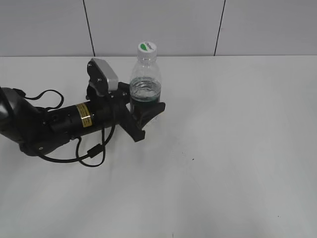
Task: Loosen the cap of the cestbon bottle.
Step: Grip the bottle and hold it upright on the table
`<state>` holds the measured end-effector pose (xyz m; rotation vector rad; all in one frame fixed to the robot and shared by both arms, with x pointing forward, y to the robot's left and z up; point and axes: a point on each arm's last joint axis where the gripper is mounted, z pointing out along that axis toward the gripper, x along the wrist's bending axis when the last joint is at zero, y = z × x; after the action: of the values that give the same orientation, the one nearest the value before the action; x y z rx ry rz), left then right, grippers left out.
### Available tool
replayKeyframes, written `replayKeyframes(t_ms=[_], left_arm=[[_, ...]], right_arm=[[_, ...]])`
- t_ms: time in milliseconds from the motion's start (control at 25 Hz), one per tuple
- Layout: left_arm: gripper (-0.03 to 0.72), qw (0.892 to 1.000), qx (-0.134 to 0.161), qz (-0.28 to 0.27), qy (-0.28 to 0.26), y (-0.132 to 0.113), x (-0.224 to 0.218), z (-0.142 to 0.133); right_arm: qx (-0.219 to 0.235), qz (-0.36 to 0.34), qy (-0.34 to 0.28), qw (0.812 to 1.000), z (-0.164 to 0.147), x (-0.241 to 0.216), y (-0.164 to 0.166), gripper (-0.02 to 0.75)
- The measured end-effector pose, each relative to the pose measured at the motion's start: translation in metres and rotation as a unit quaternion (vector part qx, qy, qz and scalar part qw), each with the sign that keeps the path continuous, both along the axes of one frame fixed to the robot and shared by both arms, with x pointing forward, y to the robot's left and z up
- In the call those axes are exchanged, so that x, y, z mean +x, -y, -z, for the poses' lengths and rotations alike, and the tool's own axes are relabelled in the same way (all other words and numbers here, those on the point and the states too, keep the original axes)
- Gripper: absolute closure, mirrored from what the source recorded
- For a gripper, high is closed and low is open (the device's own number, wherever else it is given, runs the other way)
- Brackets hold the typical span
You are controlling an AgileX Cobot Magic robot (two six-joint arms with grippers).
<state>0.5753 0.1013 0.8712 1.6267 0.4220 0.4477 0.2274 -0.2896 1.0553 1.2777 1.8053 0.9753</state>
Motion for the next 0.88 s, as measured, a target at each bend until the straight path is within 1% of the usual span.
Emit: replayKeyframes(t_ms=[120, 240, 320, 520, 640, 760, 880], left_arm=[[0.285, 0.999, 0.028, 0.043, -0.006, -0.011, -0.011, 0.006], [0.285, 0.994, 0.052, 0.101, -0.002, -0.009, -0.022, 0.011], [0.285, 0.99, 0.06, 0.131, 0.001, -0.005, -0.028, 0.012], [0.285, 0.986, 0.061, 0.152, 0.003, 0.006, -0.036, 0.013], [0.285, 0.984, 0.058, 0.168, 0.001, 0.019, -0.044, 0.015], [0.285, 0.983, 0.053, 0.173, -0.019, 0.03, -0.048, 0.025], [0.285, 0.985, 0.046, 0.158, -0.046, 0.036, -0.046, 0.037]], right_arm=[[0.0, 0.0, 0.0, 1.0, 0.0, 0.0, 0.0, 0.15], [0.0, 0.0, 0.0, 1.0, 0.0, 0.0, 0.0, 0.15], [0.0, 0.0, 0.0, 1.0, 0.0, 0.0, 0.0, 0.15], [0.0, 0.0, 0.0, 1.0, 0.0, 0.0, 0.0, 0.15], [0.0, 0.0, 0.0, 1.0, 0.0, 0.0, 0.0, 0.15], [0.0, 0.0, 0.0, 1.0, 0.0, 0.0, 0.0, 0.15], [0.0, 0.0, 0.0, 1.0, 0.0, 0.0, 0.0, 0.15]])
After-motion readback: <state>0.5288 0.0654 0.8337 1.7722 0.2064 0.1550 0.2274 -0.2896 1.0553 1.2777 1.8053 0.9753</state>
